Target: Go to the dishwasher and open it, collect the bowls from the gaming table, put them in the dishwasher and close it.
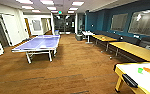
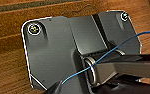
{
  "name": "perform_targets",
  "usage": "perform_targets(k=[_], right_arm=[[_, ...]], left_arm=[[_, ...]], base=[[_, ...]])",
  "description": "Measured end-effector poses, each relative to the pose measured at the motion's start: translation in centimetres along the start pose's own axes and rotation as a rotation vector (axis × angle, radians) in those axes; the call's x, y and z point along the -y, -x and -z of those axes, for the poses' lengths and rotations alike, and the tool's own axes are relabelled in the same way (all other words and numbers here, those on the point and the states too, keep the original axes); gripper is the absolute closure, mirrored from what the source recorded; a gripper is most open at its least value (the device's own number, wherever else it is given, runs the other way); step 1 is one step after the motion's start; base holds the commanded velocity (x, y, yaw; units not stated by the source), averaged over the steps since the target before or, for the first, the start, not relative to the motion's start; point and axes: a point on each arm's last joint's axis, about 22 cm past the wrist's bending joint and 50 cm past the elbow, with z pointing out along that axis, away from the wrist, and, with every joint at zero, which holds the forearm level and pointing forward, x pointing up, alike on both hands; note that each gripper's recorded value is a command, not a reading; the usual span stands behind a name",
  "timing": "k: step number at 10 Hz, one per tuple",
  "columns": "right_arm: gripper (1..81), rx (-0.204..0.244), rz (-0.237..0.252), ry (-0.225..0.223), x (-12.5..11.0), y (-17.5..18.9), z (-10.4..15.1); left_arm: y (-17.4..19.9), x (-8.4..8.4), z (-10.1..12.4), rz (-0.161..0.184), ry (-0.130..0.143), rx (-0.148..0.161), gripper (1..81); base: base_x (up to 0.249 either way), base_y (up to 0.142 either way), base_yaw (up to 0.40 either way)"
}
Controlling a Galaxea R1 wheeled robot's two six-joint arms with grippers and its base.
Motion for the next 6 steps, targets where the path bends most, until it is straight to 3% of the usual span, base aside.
perform_targets(k=[6], right_arm=[[1.0, 0.007, -0.002, 0.001, 0.0, 0.5, 0.1]], left_arm=[[0.8, -0.2, 0.0, 0.002, 0.002, 0.014, 1.0]], base=[[0.0, 0.0, 0.0]])
